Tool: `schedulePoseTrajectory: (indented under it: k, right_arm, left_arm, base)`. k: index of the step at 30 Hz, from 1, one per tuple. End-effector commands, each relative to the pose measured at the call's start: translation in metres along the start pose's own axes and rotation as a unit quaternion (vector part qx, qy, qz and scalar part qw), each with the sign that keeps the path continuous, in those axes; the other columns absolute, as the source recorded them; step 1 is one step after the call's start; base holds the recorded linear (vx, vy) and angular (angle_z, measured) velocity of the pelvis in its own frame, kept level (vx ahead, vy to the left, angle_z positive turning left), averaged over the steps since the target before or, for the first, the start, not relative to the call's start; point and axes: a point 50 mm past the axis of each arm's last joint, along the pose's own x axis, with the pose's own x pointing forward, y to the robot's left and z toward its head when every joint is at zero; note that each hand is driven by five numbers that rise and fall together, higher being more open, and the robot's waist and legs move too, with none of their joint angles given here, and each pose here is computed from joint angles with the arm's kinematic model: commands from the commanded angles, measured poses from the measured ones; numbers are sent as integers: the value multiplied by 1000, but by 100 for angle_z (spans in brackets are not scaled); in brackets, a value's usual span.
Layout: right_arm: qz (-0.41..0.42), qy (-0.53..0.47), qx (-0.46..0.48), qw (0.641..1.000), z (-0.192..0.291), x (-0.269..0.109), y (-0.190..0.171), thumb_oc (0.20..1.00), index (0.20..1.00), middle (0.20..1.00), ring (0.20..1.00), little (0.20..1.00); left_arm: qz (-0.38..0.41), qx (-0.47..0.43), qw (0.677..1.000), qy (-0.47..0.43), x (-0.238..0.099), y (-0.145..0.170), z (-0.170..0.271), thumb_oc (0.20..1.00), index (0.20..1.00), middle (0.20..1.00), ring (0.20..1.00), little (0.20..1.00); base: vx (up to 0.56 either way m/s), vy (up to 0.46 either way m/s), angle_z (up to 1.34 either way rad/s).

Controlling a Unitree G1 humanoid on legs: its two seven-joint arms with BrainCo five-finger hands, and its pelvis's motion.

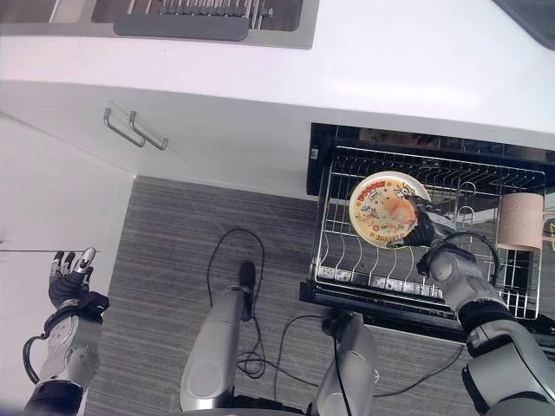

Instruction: Place the dishes in the dishwasher.

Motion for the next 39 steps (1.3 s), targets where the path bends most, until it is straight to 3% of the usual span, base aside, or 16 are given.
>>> schedulePoseTrajectory:
  k: [1, 5, 9, 17, 21, 22, 23, 25, 26, 28, 32, 34, 35, 36, 39]
  right_arm:
    - [-93, -80, 160, 979, 38, 3, -20, 1000, 1000, 1000, 1000, 1000]
    - [-145, -162, 292, 931, 67, -37, -31, 1000, 1000, 1000, 1000, 1000]
    - [-164, -148, 380, 898, 60, -63, -42, 1000, 1000, 1000, 1000, 1000]
    - [-272, -157, 336, 888, 43, -95, -88, 1000, 1000, 1000, 1000, 1000]
    - [-447, -72, 339, 825, 1, -120, -108, 1000, 1000, 1000, 1000, 1000]
    - [-479, -68, 336, 808, -4, -126, -109, 511, 511, 511, 511, 511]
    - [-525, -55, 327, 784, -12, -133, -111, 235, 235, 235, 235, 235]
    - [-601, 1, 340, 724, -35, -147, -113, 200, 200, 200, 200, 200]
    - [-638, 55, 367, 675, -59, -154, -111, 200, 200, 200, 200, 200]
    - [-660, 126, 419, 611, -90, -163, -99, 200, 200, 200, 200, 200]
    - [-666, 194, 477, 539, -117, -174, -74, 200, 200, 200, 200, 200]
    - [-638, 238, 551, 481, -133, -178, -44, 200, 200, 200, 200, 200]
    - [-638, 238, 551, 481, -133, -178, -44, 200, 200, 200, 200, 200]
    - [-598, 261, 621, 435, -142, -176, -14, 200, 200, 200, 200, 200]
    - [-502, 274, 717, 398, -137, -159, 24, 200, 200, 200, 200, 200]
  left_arm:
    - [29, 0, 998, -53, -9, 18, 17, 1000, 1000, 1000, 1000, 1000]
    - [75, -25, 996, -44, -26, 27, 10, 1000, 1000, 1000, 1000, 1000]
    - [98, -39, 994, -35, -36, 29, 1, 1000, 1000, 1000, 1000, 1000]
    - [135, -46, 990, -16, -46, 40, -12, 1000, 1000, 1000, 1000, 1000]
    - [148, -45, 988, -12, -44, 49, -14, 1000, 1000, 1000, 1000, 1000]
    - [148, -45, 988, -11, -44, 50, -15, 1000, 1000, 1000, 1000, 1000]
    - [149, -47, 988, -10, -43, 50, -15, 1000, 1000, 1000, 1000, 1000]
    - [152, -52, 987, -6, -41, 50, -19, 1000, 1000, 1000, 1000, 1000]
    - [153, -55, 987, -3, -38, 49, -23, 1000, 1000, 1000, 1000, 1000]
    - [155, -57, 986, 2, -35, 48, -28, 1000, 1000, 1000, 1000, 1000]
    - [148, -64, 987, 6, -31, 38, -30, 1000, 1000, 1000, 1000, 1000]
    - [142, -60, 988, 7, -28, 32, -31, 1000, 1000, 1000, 1000, 1000]
    - [142, -60, 988, 7, -28, 32, -31, 1000, 1000, 1000, 1000, 1000]
    - [140, -55, 989, 6, -25, 28, -32, 1000, 1000, 1000, 1000, 1000]
    - [135, -49, 990, 8, -23, 22, -35, 1000, 1000, 1000, 1000, 1000]
  base:
    - [47, 144, -27]
    - [20, 158, -33]
    - [9, 109, -27]
    - [7, 42, -21]
    - [4, -2, -19]
    - [-25, -9, -23]
    - [-13, 12, -20]
    - [-39, 64, -13]
    - [-56, 64, -5]
    - [-30, 16, 3]
    - [-28, -10, 4]
    - [-7, -38, -1]
    - [-11, -60, 0]
    - [-14, -60, 1]
    - [-20, -85, 4]
